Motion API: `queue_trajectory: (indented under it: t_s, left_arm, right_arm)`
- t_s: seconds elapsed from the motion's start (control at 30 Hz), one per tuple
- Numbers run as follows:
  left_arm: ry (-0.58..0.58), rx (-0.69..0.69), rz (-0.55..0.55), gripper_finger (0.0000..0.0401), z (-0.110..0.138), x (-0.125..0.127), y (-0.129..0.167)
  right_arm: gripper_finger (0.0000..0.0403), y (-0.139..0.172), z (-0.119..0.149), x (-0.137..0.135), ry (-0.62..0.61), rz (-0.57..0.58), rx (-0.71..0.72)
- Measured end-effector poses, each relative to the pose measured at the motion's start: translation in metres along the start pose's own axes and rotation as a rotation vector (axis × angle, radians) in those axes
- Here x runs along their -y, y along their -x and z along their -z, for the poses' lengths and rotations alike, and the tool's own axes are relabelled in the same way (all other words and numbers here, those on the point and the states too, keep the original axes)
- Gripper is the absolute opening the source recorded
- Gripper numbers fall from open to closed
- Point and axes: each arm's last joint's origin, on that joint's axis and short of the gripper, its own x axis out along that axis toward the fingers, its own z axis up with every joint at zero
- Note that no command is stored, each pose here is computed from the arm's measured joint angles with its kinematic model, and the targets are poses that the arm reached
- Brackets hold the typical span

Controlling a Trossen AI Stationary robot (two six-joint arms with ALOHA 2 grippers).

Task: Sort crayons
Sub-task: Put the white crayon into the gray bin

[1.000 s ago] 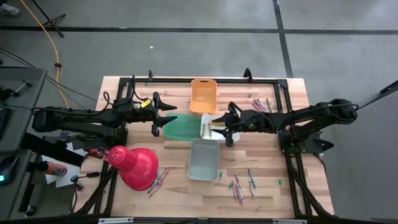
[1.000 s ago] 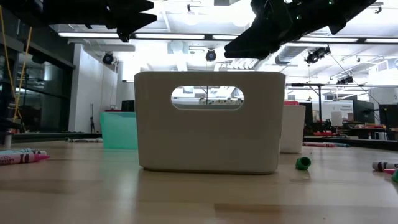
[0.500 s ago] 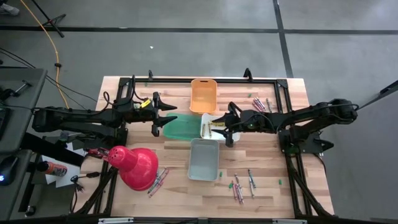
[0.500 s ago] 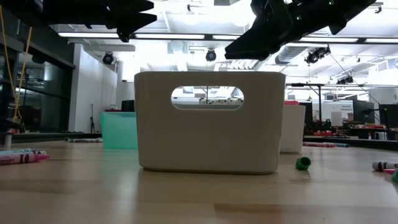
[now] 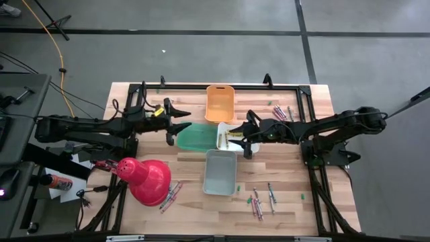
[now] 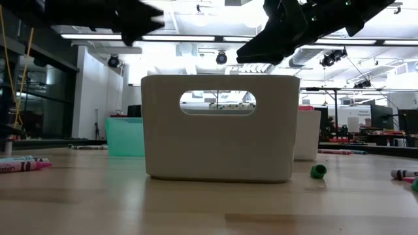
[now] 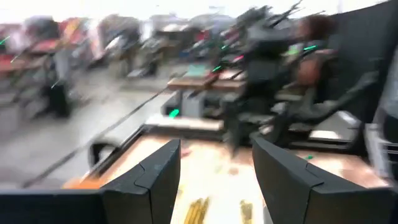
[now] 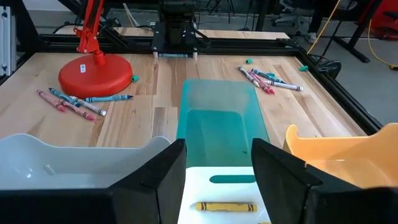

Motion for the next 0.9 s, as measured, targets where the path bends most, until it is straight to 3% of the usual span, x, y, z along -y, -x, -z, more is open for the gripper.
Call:
queue_trajectory:
  t_s: [0.17,0.27,0.57,0.9]
  left_arm:
    - [0.007,-0.402,-0.561,0.0186,0.019,-0.026,-0.003]
    - [0.071,-0.586,-0.711,0.0186,0.030,-0.043,-0.003]
    - [0.170,-1.004,-0.816,0.0186,0.078,-0.085,0.001]
    - [0.251,-1.189,-0.850,0.0186,0.094,-0.101,0.014]
  right_arm:
    - [0.0177,0.000,0.000,0.000,-0.003,0.000,0.000]
    - [0.0177,0.000,0.000,0.000,-0.003,0.000,0.000]
    - [0.0177,0.000,0.000,0.000,-0.003,0.000,0.000]
    - [0.0177,0.000,0.000,0.000,-0.002,0.000,-0.004]
